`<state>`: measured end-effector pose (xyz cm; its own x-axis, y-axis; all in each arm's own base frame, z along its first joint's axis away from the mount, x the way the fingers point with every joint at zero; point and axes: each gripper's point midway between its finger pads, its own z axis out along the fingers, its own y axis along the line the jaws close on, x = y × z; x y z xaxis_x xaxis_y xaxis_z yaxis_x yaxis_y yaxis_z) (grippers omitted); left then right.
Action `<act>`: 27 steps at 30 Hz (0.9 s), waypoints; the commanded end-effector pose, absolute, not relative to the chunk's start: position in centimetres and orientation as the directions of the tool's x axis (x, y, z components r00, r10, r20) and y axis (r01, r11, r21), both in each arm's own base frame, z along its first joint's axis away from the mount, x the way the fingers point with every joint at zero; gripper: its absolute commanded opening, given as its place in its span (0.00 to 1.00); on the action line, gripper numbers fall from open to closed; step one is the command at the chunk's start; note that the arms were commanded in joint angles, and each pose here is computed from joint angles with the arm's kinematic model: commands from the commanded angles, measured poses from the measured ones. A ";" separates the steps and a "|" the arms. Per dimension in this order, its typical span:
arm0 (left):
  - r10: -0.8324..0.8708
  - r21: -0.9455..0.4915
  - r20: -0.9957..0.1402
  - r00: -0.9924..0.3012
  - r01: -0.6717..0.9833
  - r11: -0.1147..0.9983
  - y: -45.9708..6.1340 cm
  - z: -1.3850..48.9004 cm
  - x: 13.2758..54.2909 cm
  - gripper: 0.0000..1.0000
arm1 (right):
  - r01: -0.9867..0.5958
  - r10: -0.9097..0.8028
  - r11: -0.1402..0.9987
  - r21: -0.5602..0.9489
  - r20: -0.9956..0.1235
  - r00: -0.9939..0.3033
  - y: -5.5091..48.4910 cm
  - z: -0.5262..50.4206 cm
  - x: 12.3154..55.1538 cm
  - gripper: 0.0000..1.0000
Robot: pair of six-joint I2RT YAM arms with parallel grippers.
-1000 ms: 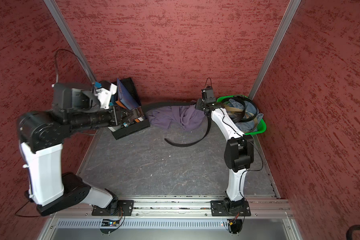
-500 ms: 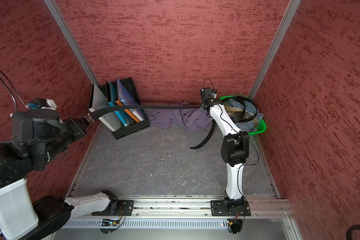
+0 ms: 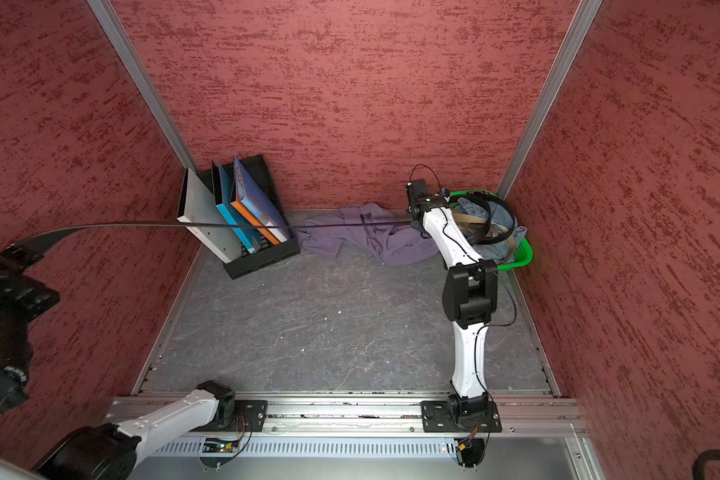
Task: Remove the belt from the trousers
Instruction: Remove the belt from the trousers, then place the belt at the center of the board.
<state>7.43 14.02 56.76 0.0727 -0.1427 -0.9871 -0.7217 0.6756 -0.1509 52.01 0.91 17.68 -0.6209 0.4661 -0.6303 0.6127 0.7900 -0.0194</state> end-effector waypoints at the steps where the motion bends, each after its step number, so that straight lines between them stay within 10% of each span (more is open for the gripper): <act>1: -0.061 -0.309 -0.948 0.312 -0.861 0.404 17.8 62.9 0.8 0.00 | 0.695 0.483 0.714 -0.086 -0.658 -0.578 -3.2 16.5 51.8 0.00; 15: -0.044 -0.569 -0.792 0.609 -0.710 0.415 23.0 67.3 -12.2 0.00 | 0.739 0.547 0.661 -0.127 -0.593 -0.591 -5.8 11.2 52.6 0.00; 27: -0.073 -0.515 -0.832 0.550 -0.715 0.473 22.4 67.7 -8.1 0.00 | 0.849 0.700 0.528 -0.034 -0.548 -0.457 -10.9 8.5 47.0 0.00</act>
<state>-10.61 23.69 66.34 0.5478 -0.0835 -0.8324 -0.7173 0.4652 -0.5187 46.18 -7.03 5.15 -0.5945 0.6912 -0.4109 0.7809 0.6181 -0.0901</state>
